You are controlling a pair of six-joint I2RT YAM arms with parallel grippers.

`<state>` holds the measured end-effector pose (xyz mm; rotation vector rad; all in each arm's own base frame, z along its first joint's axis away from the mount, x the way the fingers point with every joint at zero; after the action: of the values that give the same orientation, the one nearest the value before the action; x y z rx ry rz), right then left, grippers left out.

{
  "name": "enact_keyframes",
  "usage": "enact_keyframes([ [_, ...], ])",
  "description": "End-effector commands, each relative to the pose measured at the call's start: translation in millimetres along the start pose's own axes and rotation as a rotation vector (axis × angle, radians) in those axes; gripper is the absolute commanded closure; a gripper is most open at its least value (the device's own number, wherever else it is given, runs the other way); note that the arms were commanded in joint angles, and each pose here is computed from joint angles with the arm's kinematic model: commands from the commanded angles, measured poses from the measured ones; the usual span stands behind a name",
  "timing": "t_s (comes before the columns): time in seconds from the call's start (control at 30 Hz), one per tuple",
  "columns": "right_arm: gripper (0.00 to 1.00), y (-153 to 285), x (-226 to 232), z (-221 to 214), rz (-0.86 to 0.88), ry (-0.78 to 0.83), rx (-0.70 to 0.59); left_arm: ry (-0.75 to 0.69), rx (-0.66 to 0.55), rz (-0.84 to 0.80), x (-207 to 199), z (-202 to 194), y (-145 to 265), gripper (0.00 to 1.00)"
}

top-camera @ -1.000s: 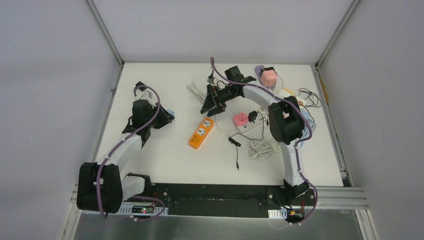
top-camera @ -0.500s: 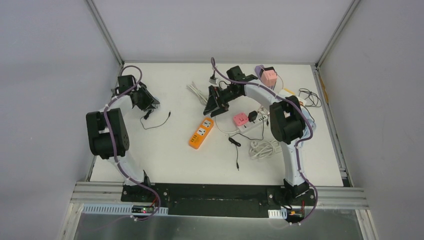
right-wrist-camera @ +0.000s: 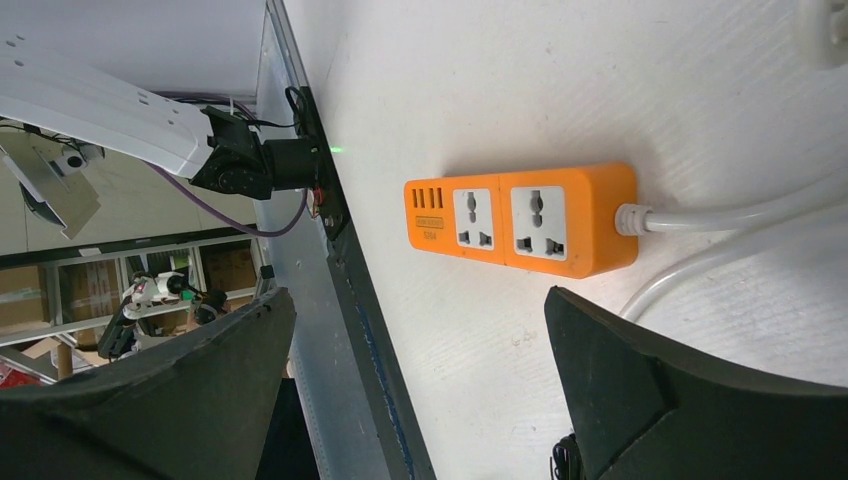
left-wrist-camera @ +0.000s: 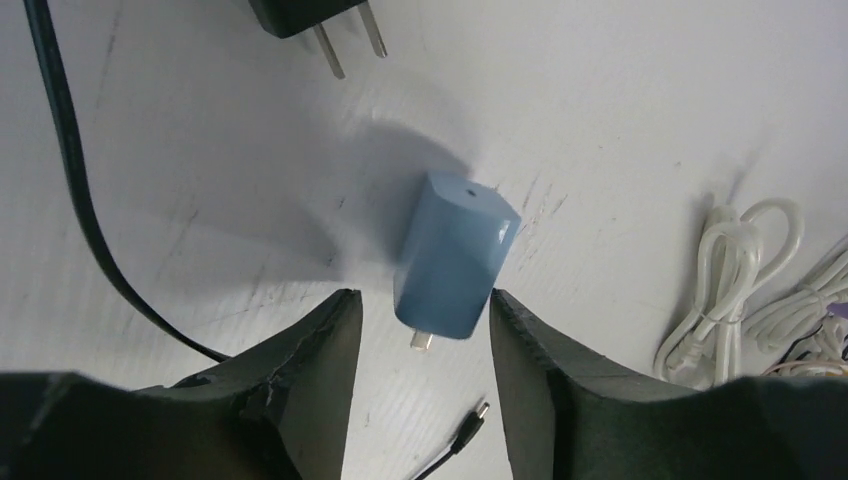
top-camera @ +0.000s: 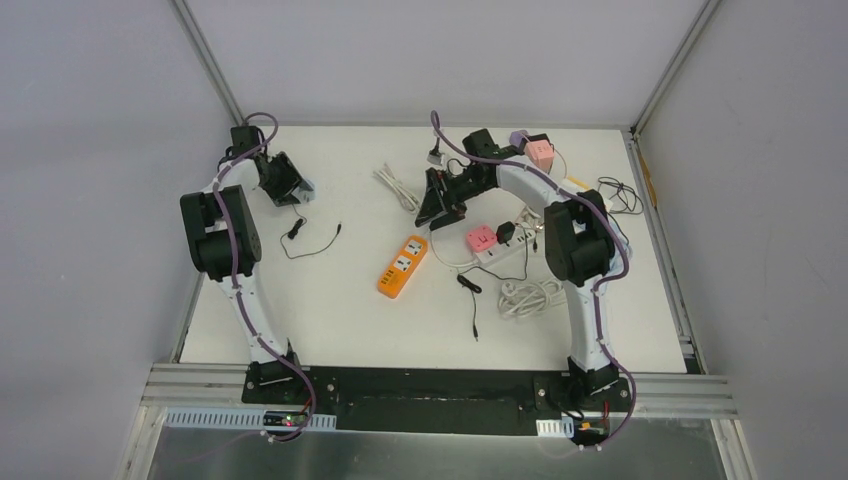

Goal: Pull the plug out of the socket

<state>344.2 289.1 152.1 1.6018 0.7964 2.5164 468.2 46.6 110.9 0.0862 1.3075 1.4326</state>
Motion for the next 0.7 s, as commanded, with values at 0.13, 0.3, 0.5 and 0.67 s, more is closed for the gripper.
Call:
enact_keyframes([
  [0.13,0.0,28.5,22.7,16.3,-0.004,0.142,-0.053,-0.055,-0.073,0.048,-2.7,31.9,25.3,0.44],
  [0.3,0.0,42.8,27.7,17.0,-0.06,0.228,-0.031,-0.133,-0.144,0.051,-17.1,35.1,63.5,0.43],
  [0.5,0.0,77.8,34.8,11.3,-0.14,0.344,-0.015,-0.228,-0.193,-0.056,-40.4,-8.7,118.8,0.41],
  [0.67,0.0,118.6,40.8,-4.0,-0.271,0.492,0.048,-0.335,-0.287,-0.136,-63.2,-56.4,159.5,0.41],
])
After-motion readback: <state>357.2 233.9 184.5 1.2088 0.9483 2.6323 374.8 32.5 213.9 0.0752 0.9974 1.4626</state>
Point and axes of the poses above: each gripper's point midway between its finger pads, its own y axis back along the fingers, its own x axis along the line the jaws close on, z = x × y, the point moved 6 cm from there along y, back along the fingers, and after that the axes turned 1 degree about y, right-handed, at the moved point
